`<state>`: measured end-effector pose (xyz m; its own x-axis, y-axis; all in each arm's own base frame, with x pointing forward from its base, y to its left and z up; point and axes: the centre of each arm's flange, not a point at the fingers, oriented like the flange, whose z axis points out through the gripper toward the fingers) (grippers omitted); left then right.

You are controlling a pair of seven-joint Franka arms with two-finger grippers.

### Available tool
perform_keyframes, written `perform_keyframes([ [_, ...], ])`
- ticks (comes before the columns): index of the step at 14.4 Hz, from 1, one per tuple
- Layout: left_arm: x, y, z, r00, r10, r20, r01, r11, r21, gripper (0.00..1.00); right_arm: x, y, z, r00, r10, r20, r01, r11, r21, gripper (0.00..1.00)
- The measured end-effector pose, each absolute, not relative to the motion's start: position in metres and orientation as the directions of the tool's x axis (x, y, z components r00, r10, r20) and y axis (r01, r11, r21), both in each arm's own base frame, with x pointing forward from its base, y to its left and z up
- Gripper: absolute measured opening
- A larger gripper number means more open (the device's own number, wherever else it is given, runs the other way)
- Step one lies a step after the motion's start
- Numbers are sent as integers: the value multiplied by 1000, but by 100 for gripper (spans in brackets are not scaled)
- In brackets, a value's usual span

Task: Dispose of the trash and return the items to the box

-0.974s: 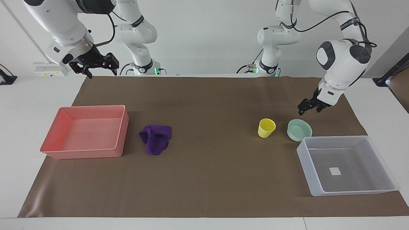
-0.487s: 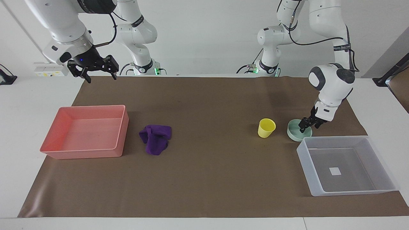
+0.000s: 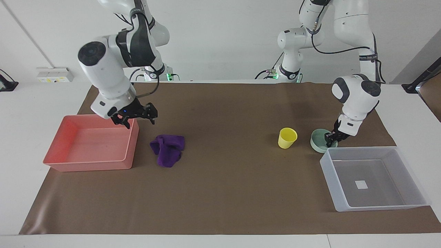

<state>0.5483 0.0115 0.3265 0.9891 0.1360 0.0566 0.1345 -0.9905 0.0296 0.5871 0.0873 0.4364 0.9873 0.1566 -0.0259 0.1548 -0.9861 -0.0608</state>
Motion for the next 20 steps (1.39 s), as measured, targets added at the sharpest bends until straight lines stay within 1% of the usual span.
perform_keyframes([
  [1, 553, 10, 350, 991, 132, 19, 132, -991, 28, 3, 588, 95, 413, 986, 167, -31, 165, -985, -59, 100],
  [3, 562, 7, 421, 990, 138, -5, 138, -990, 28, 3, 589, 110, 373, 981, 187, -47, 184, -981, -57, 100],
  [5, 575, 8, 480, 988, 147, 39, 146, -989, 35, 3, 592, 118, 344, 979, 198, -48, 195, -979, -54, 100],
  [6, 584, 10, 494, 986, 152, 71, 150, -988, 39, 3, 594, 122, 332, 979, 201, -42, 199, -979, -53, 100],
  [7, 594, 14, 496, 983, 158, 92, 155, -987, 42, 3, 595, 123, 320, 979, 202, -35, 200, -978, -51, 100],
  [9, 625, 24, 476, 975, 175, 137, 170, -984, 48, 3, 591, 126, 294, 978, 206, -30, 204, -978, -48, 98],
  [11, 659, 45, 440, 965, 208, 163, 202, -978, 51, 3, 585, 129, 283, 976, 212, -49, 209, -977, -47, 75],
  [13, 689, 70, 402, 950, 241, 200, 234, -971, 56, 3, 585, 128, 287, 977, 210, -45, 208, -977, -47, 51],
  [15, 710, 77, 369, 936, 252, 244, 243, -968, 65, 3, 585, 127, 290, 977, 208, -42, 206, -977, -47, 31],
  [16, 715, 77, 355, 931, 252, 263, 243, -968, 68, 3, 585, 127, 292, 977, 208, -43, 206, -977, -47, 19],
  [17, 717, 75, 341, 932, 250, 262, 240, -968, 69, 3, 586, 126, 296, 977, 208, -45, 206, -977, -47, 13],
  [18, 716, 73, 330, 937, 241, 254, 231, -971, 67, 3, 588, 125, 304, 977, 206, -50, 203, -978, -49, 12],
  [20, 713, 67, 321, 947, 212, 239, 203, -977, 62, 3, 595, 115, 336, 980, 191, -58, 188, -981, -52, 12],
])
